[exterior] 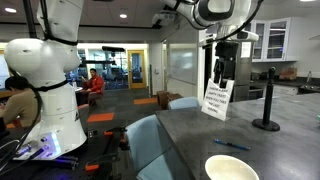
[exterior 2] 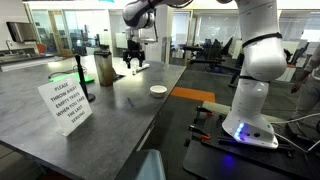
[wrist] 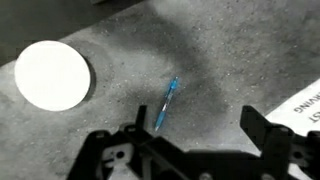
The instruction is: Pick up the pen from the bowl and place it on the table
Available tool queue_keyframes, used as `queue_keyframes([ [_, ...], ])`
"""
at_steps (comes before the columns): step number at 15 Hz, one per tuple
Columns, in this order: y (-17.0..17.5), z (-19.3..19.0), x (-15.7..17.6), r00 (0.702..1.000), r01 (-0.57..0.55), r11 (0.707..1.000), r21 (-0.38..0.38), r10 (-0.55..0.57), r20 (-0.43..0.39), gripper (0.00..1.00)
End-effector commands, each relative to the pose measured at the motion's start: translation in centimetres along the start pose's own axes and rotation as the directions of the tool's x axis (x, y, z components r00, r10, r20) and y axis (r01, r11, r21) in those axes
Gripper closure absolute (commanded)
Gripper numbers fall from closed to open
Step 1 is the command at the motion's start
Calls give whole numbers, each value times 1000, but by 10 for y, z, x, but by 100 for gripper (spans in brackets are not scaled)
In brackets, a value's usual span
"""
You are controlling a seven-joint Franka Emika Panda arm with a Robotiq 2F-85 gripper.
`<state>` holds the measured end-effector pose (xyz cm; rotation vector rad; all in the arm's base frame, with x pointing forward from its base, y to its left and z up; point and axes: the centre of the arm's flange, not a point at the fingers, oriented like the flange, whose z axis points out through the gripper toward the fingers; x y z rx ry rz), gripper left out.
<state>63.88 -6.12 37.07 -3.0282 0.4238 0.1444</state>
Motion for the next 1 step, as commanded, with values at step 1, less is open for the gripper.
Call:
queue_keyframes([
  [1, 9, -14, -21, 994, 93, 993, -67, -97, -47, 0],
])
